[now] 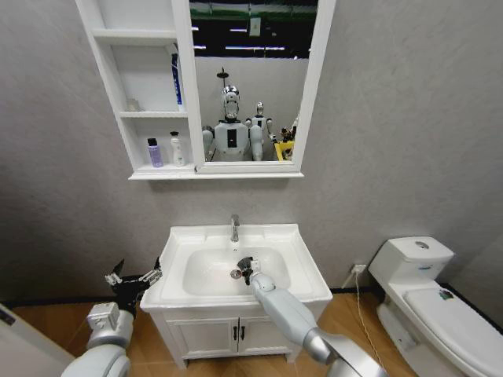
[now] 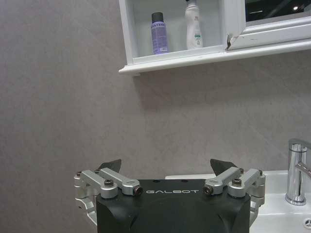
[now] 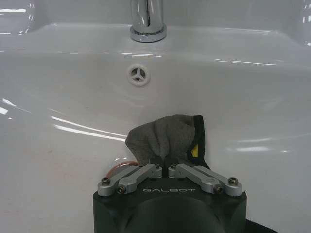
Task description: Move facial cleanser and shampoo from washbasin to cabinet, then wipe washbasin with towel.
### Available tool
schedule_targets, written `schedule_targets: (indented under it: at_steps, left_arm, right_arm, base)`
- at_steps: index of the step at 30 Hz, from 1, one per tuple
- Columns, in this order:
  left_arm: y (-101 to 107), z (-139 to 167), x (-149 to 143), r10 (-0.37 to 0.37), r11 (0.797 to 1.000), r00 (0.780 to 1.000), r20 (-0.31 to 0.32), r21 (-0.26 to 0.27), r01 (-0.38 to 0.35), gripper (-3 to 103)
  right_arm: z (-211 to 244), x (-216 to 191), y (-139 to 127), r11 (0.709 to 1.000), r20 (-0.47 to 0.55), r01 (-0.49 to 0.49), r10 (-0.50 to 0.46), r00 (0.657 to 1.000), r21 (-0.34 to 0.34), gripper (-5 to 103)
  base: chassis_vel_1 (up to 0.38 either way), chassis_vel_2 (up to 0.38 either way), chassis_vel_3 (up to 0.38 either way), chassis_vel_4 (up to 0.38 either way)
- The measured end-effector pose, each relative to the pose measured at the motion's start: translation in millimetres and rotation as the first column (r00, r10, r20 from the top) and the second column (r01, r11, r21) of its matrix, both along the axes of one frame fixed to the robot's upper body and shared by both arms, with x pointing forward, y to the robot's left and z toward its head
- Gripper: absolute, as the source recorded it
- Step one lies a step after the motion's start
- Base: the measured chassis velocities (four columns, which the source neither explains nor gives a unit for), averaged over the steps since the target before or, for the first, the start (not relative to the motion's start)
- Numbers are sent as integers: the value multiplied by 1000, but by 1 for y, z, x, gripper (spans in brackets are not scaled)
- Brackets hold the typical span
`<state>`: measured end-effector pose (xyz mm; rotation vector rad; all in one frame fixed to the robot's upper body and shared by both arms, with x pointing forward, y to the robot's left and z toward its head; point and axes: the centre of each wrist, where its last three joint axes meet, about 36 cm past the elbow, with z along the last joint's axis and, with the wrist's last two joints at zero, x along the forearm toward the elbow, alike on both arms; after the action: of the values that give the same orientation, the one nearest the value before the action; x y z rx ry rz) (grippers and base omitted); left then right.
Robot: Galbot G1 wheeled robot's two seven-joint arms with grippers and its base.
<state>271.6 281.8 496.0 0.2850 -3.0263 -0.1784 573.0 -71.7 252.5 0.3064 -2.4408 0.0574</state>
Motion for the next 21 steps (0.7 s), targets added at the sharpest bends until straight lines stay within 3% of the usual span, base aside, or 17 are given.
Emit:
schedule_targets:
  at_steps: [10, 21]
  left_arm:
    - [0, 0, 0, 0, 1000, 1000, 0, 0, 0, 100]
    - [0, 0, 0, 0, 1000, 1000, 0, 0, 0, 100]
  right_arm:
    - [-7, 3, 28, 996, 19, -62, 61, 998, 60, 1]
    - [-12, 8, 21, 995, 32, -67, 64, 997, 69, 1]
  base:
    - [0, 0, 0, 0]
    - [0, 0, 0, 0]
